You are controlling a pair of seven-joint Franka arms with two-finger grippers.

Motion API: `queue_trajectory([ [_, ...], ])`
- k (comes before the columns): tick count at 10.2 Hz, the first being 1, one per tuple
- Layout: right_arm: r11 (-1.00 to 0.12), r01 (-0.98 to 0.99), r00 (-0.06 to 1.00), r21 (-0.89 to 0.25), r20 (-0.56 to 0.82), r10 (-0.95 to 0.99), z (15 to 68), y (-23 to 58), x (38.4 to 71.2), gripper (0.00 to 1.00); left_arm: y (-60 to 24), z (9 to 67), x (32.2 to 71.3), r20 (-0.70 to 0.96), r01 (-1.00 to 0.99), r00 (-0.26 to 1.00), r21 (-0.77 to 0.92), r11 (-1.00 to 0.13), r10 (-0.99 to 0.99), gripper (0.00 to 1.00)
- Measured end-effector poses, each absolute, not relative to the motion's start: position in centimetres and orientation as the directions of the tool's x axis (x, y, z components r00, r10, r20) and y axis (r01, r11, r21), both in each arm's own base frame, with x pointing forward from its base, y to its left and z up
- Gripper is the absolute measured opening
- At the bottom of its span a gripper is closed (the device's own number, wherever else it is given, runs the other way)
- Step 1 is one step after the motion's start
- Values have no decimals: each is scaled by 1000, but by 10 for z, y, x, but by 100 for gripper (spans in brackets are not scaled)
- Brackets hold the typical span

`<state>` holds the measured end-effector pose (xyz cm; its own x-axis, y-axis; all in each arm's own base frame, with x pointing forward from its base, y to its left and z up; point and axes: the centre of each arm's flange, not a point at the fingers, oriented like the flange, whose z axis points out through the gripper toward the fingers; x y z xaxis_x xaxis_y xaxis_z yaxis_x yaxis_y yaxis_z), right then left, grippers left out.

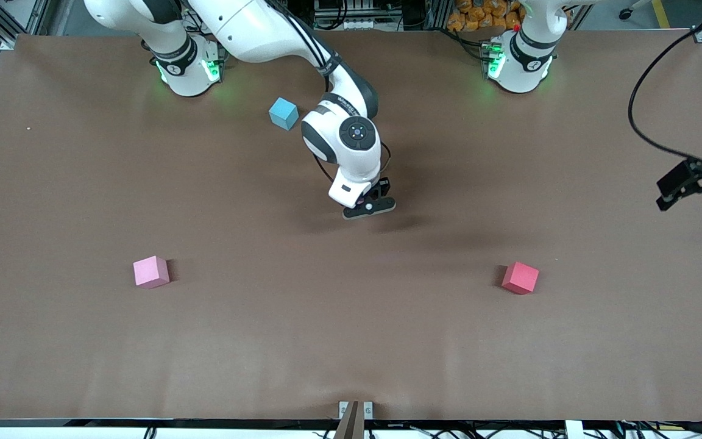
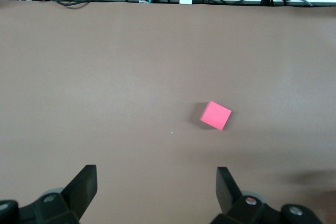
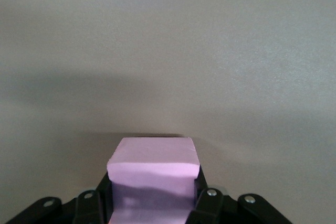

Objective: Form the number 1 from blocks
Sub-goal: 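Place the pink cube below the orange cube with the right gripper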

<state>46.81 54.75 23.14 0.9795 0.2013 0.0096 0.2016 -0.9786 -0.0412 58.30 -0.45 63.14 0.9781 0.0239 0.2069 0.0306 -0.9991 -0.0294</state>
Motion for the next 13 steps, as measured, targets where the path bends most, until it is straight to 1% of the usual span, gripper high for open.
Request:
queue_trajectory([
  [4,-988,149,989,-49,17,148,226,549,468,59,-30,639,563,129,31,991,46,-998,37,100],
  [5,-989,142,990,-50,19,141,226,549,468,67,-30,638,561,114,32,993,46,-998,37,100],
  [6,-989,138,990,-52,21,137,226,550,468,85,-30,638,560,106,32,994,45,-998,37,100],
  [7,-989,135,991,-54,23,134,226,550,468,96,-30,638,559,102,32,994,45,-998,36,100],
  [8,-990,133,991,-55,25,132,226,550,469,100,-30,638,559,101,32,994,45,-998,36,100],
  [10,-991,122,992,-61,38,119,234,548,475,100,-31,637,558,97,30,995,45,-999,34,100],
  [11,-992,104,994,-65,48,101,249,541,486,100,-32,637,558,94,29,995,45,-999,33,100],
  [13,-998,41,998,-55,39,39,300,497,525,100,-35,637,558,92,24,995,45,-999,28,100],
])
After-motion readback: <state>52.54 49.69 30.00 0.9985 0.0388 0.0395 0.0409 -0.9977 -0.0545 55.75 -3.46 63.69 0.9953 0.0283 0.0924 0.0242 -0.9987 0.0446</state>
